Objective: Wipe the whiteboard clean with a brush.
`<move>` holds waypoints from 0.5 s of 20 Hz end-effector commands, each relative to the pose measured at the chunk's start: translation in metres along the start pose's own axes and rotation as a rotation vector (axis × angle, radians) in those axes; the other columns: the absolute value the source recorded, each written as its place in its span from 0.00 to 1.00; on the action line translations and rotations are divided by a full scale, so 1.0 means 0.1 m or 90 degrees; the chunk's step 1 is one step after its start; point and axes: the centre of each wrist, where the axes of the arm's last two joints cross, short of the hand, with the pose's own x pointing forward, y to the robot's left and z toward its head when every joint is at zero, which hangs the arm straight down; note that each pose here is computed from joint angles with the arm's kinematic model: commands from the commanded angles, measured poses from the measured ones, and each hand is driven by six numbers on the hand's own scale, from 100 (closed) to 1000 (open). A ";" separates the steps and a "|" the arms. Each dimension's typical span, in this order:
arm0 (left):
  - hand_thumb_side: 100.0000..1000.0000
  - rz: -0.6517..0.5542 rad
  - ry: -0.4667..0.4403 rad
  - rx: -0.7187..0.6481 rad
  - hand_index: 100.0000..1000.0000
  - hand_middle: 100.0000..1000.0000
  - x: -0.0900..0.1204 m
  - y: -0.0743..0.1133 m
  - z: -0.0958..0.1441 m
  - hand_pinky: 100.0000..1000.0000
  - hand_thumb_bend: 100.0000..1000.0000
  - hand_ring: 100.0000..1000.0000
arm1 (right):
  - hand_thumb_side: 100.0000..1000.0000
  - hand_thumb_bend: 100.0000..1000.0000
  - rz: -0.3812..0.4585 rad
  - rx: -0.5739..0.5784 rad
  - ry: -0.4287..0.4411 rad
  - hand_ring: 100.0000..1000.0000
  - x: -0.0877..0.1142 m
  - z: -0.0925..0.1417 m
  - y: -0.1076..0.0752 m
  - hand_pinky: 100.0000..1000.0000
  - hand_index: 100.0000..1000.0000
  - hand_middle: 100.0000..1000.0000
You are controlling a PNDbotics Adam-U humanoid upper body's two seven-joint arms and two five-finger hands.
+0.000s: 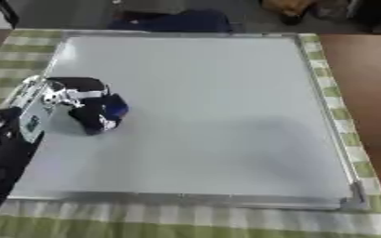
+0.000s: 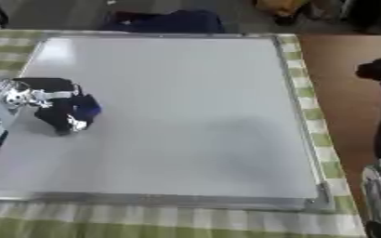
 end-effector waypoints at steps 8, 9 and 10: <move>0.53 -0.037 -0.086 -0.016 0.00 0.13 0.40 0.19 -0.08 0.24 0.00 0.39 | 0.90 0.00 -0.001 0.004 -0.020 0.51 0.07 -0.06 0.01 0.54 0.48 0.34; 0.53 -0.042 -0.092 -0.019 0.00 0.13 0.43 0.20 -0.08 0.24 0.00 0.39 | 0.90 0.00 -0.001 0.004 -0.020 0.51 0.07 -0.06 0.01 0.54 0.48 0.34; 0.53 -0.047 -0.099 -0.022 0.00 0.13 0.47 0.21 -0.09 0.24 0.00 0.39 | 0.90 0.00 -0.001 0.004 -0.020 0.51 0.07 -0.06 0.01 0.54 0.48 0.34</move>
